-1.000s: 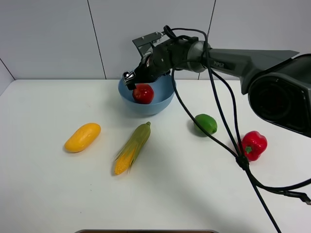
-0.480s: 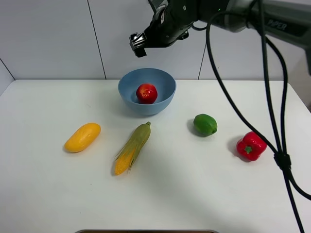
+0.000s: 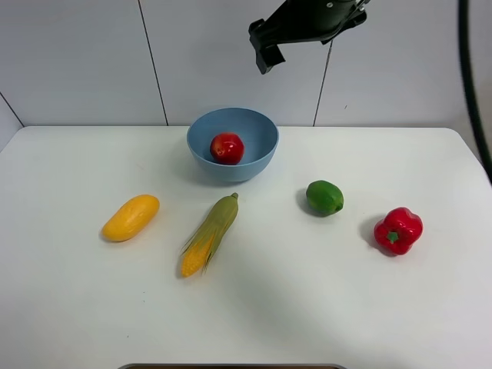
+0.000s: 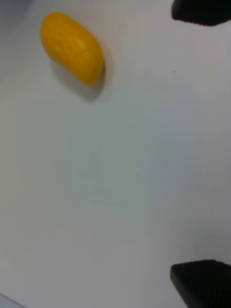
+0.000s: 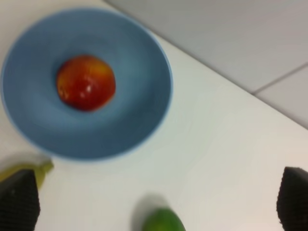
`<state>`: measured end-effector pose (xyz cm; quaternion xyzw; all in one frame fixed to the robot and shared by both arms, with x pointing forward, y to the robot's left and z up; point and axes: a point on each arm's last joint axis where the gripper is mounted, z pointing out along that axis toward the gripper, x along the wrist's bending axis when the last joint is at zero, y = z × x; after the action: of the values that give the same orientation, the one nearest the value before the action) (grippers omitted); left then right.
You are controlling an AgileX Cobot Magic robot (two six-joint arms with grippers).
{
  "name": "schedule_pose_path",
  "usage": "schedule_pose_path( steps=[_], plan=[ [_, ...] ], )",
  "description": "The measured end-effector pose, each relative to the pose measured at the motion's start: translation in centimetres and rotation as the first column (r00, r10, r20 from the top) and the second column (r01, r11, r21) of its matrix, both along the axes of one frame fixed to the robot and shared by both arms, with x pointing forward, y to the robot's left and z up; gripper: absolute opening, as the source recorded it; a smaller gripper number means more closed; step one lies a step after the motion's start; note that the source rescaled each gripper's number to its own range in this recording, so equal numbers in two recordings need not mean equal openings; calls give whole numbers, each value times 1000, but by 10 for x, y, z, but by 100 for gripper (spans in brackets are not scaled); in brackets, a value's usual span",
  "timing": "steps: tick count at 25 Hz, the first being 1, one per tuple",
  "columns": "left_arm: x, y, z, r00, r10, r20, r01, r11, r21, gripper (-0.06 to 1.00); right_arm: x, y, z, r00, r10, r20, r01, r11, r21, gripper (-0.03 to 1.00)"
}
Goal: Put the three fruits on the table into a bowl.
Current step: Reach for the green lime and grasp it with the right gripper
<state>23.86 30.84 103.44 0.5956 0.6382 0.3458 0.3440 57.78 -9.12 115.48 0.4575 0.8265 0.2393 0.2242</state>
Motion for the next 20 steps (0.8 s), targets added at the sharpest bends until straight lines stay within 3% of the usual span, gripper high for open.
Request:
schedule_pose_path(
  steps=[11, 20],
  plan=[
    [0, 0, 0, 1000, 0, 0, 0, 1000, 0, 100, -24, -51, 36, 1000, -15, -27, 14, 1000, -19, 100],
    [0, 0, 0, 1000, 0, 0, 0, 1000, 0, 100, -25, -80, -10, 980, -10, -197, -4, 997, -74, 100]
  ],
)
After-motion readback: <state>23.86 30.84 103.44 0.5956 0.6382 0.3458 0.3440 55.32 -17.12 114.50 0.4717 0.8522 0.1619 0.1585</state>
